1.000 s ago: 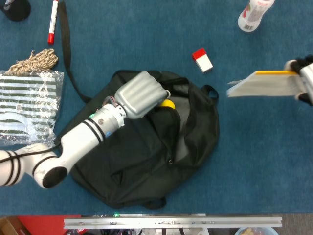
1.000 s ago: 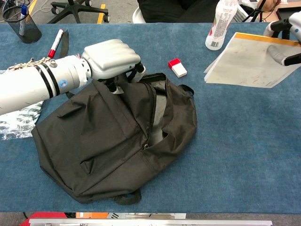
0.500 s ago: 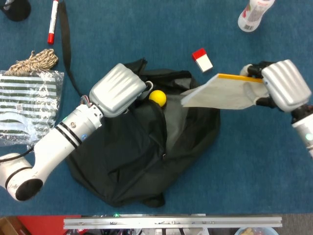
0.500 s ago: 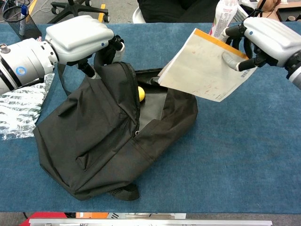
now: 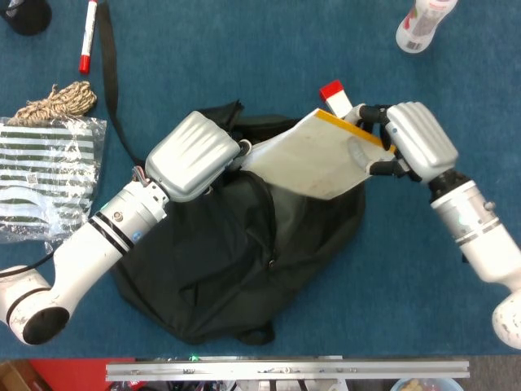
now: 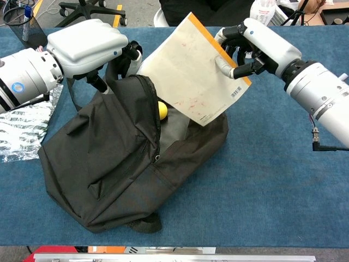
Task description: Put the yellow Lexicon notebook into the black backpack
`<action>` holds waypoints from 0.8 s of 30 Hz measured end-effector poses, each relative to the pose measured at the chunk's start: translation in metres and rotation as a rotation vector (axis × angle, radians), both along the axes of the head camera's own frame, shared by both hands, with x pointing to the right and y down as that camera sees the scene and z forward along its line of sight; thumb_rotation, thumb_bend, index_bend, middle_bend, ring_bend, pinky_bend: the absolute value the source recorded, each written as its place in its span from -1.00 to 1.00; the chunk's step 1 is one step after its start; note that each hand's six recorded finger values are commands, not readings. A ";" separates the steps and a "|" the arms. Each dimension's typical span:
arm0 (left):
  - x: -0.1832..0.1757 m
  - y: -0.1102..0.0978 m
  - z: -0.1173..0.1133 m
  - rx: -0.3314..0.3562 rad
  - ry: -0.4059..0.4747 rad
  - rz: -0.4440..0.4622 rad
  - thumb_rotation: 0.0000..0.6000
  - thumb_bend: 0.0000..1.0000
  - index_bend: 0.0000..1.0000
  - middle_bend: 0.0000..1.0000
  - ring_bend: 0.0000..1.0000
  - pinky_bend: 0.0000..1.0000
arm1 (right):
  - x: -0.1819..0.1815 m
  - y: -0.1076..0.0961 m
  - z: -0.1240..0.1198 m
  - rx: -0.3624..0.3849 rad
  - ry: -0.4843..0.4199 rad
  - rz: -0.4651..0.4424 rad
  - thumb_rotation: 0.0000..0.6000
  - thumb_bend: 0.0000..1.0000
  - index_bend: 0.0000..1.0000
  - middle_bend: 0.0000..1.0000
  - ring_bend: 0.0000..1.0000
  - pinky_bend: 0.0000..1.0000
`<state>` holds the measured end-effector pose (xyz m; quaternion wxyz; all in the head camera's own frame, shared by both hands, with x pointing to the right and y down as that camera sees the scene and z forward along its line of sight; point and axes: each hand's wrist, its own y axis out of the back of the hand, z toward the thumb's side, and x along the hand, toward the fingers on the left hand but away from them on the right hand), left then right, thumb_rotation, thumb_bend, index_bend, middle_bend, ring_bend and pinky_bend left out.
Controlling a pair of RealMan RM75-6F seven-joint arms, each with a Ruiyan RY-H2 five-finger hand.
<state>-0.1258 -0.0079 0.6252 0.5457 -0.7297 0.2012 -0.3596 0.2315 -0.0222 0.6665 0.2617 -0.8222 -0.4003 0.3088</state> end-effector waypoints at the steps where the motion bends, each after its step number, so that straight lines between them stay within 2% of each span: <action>1: 0.000 0.000 0.000 0.000 0.000 -0.001 1.00 -0.45 0.10 0.13 0.16 0.37 | -0.002 0.001 0.001 -0.014 -0.014 0.007 1.00 -0.12 0.69 0.33 0.13 0.37; 9: 0.000 0.001 -0.001 0.005 0.002 -0.007 1.00 -0.45 0.09 0.13 0.15 0.37 | -0.016 0.005 0.008 -0.110 -0.128 0.088 1.00 -0.12 0.69 0.33 0.14 0.39; 24: -0.005 -0.001 -0.004 0.034 0.006 -0.039 1.00 -0.45 0.08 0.13 0.15 0.37 | 0.009 0.021 0.048 -0.296 -0.094 0.247 1.00 -0.12 0.69 0.33 0.15 0.39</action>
